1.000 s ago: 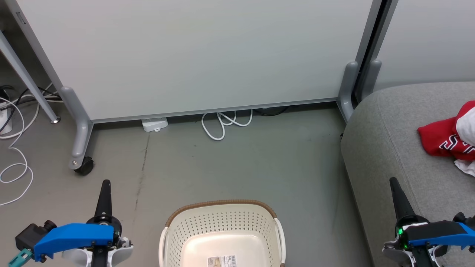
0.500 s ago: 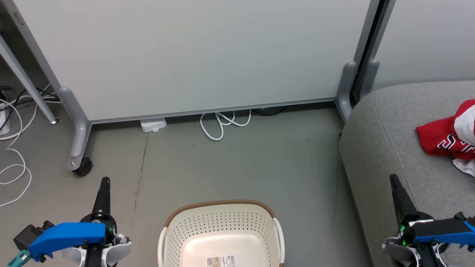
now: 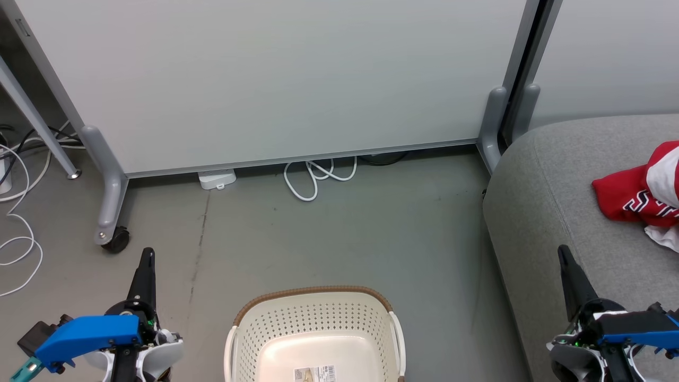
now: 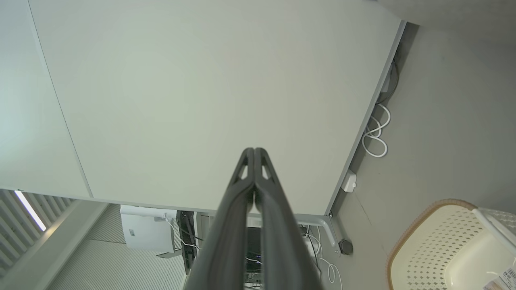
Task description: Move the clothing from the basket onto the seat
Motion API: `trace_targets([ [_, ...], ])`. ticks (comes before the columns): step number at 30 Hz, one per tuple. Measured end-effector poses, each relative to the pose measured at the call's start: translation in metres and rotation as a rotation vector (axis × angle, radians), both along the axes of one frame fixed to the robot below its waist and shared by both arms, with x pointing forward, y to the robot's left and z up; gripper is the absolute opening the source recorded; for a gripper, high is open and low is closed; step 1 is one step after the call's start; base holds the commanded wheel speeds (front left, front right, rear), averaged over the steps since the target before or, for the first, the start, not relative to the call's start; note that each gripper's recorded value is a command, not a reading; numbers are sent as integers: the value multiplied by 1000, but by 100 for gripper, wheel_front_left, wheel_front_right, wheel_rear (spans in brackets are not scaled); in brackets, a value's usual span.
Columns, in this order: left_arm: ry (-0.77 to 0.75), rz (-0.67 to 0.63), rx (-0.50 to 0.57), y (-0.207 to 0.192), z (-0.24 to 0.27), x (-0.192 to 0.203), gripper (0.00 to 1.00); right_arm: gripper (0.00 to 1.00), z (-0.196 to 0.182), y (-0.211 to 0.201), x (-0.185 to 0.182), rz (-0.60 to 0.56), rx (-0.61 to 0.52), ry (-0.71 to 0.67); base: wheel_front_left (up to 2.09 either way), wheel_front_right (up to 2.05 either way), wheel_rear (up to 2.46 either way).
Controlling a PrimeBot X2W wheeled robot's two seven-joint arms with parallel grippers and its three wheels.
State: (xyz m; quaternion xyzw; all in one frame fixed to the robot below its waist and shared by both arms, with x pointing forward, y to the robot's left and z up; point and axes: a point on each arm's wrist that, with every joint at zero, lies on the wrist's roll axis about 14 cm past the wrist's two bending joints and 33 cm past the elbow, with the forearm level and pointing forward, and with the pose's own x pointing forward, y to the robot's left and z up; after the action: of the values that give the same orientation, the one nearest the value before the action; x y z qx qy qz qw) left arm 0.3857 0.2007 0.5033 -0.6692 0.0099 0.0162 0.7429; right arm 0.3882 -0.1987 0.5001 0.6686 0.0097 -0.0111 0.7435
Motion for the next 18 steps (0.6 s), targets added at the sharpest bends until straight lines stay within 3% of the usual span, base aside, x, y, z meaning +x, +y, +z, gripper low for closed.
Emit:
trace_targets([
  [18, -28, -8, -107, -1, 7, 3, 0, 0, 7, -1, 1, 4, 108, -25, 0, 0, 0],
])
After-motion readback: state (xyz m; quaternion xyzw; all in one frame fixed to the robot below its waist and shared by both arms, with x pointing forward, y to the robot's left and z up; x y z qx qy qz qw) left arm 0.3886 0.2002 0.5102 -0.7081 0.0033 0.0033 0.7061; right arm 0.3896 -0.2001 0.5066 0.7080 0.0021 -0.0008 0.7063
